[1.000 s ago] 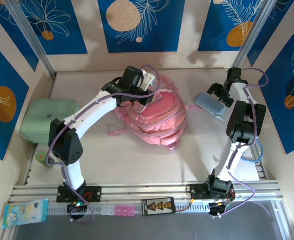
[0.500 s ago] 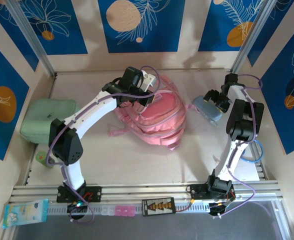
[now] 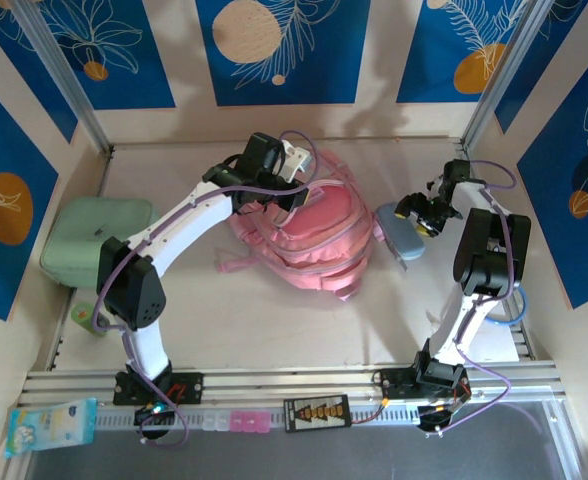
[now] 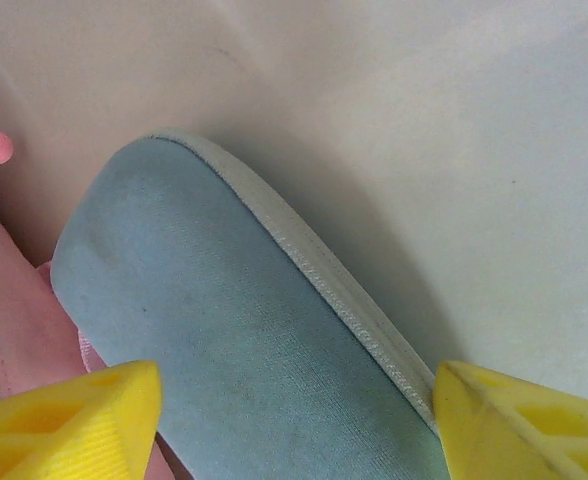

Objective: Pack books, pencil case, and school supplies into a backpack

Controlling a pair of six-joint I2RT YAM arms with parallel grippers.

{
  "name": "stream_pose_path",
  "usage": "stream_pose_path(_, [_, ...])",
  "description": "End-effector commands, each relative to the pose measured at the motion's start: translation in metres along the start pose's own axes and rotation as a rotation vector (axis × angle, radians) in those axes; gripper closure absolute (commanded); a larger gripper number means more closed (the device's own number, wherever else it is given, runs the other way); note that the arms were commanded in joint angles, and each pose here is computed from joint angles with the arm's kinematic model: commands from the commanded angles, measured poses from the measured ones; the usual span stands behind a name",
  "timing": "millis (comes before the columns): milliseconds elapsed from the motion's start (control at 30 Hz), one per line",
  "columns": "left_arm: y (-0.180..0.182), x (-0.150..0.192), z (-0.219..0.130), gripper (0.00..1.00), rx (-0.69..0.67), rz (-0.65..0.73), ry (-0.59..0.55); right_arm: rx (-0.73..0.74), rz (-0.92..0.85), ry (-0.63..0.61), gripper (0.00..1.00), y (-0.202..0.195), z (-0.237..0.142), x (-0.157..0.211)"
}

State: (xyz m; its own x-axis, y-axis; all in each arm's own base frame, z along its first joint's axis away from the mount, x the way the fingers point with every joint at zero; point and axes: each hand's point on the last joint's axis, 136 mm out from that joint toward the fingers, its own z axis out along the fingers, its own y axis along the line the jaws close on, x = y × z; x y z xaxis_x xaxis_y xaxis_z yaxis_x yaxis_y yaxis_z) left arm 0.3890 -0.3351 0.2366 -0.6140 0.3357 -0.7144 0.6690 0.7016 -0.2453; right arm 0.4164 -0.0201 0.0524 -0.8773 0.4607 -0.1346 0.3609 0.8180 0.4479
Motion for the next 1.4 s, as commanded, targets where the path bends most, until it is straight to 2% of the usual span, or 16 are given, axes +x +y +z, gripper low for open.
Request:
stream_pose_path(0, [-0.003, -0.017, -0.010, 1.00, 0.035, -0.015, -0.067, -0.052, -0.008, 0.097, 0.33, 0.004, 0.006, 0.031])
stream_pose_path(67, [-0.003, -0.018, -0.009, 1.00, 0.039, -0.016, -0.070, -0.062, 0.010, 0.120, 0.37, 0.003, 0.006, 0.042])
stream_pose_path(200, [-0.002, -0.019, -0.008, 1.00, 0.040, -0.017, -0.067, -0.200, 0.005, 0.127, 0.41, 0.025, -0.001, 0.058])
stream_pose_path(333, [0.001, -0.019, -0.009, 1.00, 0.036, -0.017, -0.067, -0.159, 0.011, 0.134, 0.42, 0.018, 0.003, 0.062])
stream_pose_path(400, [0.001, -0.020, -0.010, 1.00, 0.036, -0.017, -0.069, -0.139, 0.029, 0.155, 0.39, 0.012, 0.009, 0.066])
stream_pose_path(567, [0.001, -0.019, -0.009, 1.00, 0.043, -0.023, -0.066, -0.157, 0.023, 0.192, 0.38, 0.013, 0.018, 0.076])
stream_pose_path(667, [0.001, -0.021, -0.009, 1.00, 0.047, -0.022, -0.068, -0.180, 0.025, 0.197, 0.42, 0.017, 0.018, 0.077])
stream_pose_path(733, [0.000, -0.021, -0.009, 1.00, 0.049, -0.023, -0.067, -0.187, 0.025, 0.196, 0.51, 0.019, 0.017, 0.077])
stream_pose_path(967, [0.001, -0.021, -0.011, 1.00, 0.047, -0.025, -0.067, -0.182, 0.049, 0.114, 0.75, 0.021, 0.000, 0.072])
stream_pose_path(1200, [-0.003, -0.024, -0.007, 1.00, 0.071, -0.033, -0.066, -0.212, 0.090, -0.036, 0.81, 0.031, -0.041, 0.070])
stream_pose_path(1367, [-0.008, -0.028, -0.003, 1.00, 0.110, -0.033, -0.067, -0.346, 0.080, -0.151, 0.87, 0.053, -0.082, 0.071])
